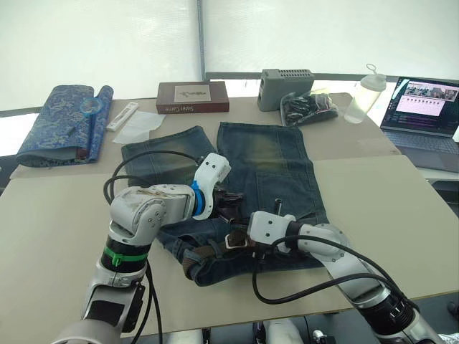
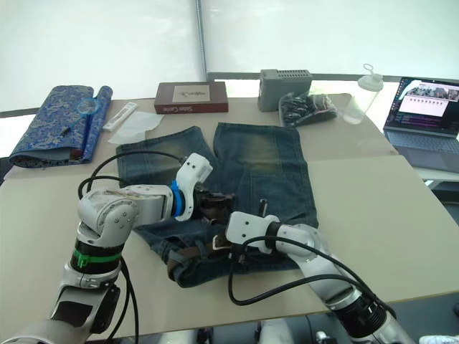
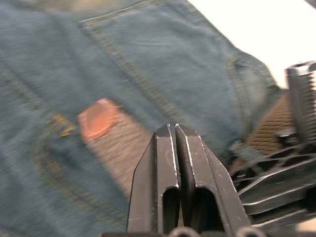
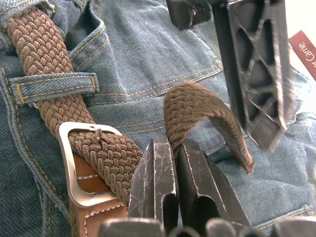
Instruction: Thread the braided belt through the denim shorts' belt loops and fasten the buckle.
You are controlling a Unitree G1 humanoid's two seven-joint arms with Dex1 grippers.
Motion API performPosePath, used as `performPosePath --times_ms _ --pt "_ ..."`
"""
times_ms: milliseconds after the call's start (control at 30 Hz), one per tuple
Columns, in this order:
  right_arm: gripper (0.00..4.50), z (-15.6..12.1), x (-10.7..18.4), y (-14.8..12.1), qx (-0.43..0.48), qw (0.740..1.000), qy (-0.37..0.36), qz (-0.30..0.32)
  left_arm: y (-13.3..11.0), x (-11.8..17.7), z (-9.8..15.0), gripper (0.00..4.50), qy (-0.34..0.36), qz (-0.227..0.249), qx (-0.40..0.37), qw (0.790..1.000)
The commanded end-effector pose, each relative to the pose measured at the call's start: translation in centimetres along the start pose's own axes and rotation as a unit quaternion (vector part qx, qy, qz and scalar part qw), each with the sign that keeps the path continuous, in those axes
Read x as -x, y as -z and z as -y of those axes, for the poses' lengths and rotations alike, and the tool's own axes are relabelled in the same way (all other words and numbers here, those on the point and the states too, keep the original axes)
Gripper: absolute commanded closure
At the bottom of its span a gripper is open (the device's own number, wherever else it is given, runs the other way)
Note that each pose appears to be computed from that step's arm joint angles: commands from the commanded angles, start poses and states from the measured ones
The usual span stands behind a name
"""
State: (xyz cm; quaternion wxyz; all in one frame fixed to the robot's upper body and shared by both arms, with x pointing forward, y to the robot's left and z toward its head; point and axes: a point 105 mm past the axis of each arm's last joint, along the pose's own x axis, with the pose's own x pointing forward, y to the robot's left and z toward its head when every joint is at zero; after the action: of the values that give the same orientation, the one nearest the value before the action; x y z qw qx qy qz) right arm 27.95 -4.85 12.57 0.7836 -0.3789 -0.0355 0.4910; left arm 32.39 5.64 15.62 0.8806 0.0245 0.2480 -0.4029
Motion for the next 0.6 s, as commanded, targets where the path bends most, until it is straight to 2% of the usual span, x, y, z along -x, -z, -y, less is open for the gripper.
performPosePath --times_ms 33,133,233,267,333,433,600 --pt "4.50 0.3 0.3 -1.2 0.007 1.000 0.009 0.020 -0.7 0.8 -0.7 4.45 -0.012 0.022 -0.006 1.000" --pt "4.50 0.3 0.2 -1.2 0.007 1.000 0.011 0.017 -1.2 1.6 -1.3 4.45 -0.015 0.031 0.005 0.999" --pt "4.50 0.4 0.0 -1.2 0.010 1.000 0.011 0.017 -1.5 2.5 -0.9 4.45 0.024 0.029 0.048 0.998" --pt "4.50 0.4 -0.1 -1.3 0.013 1.000 0.011 0.018 -1.4 2.7 -0.8 3.96 0.034 0.027 0.063 0.997" --pt "4.50 0.4 -0.2 -1.5 0.012 1.000 0.009 0.024 -1.1 2.9 -1.0 3.29 0.037 0.016 0.093 0.995" --pt "4.50 0.5 -0.2 -1.3 0.015 1.000 0.009 0.020 -0.4 3.3 -0.5 1.89 0.059 0.004 0.101 0.993" --pt "4.50 0.5 -0.2 -1.3 0.013 1.000 0.010 0.022 0.2 3.0 0.2 1.89 0.067 -0.001 0.103 0.992"
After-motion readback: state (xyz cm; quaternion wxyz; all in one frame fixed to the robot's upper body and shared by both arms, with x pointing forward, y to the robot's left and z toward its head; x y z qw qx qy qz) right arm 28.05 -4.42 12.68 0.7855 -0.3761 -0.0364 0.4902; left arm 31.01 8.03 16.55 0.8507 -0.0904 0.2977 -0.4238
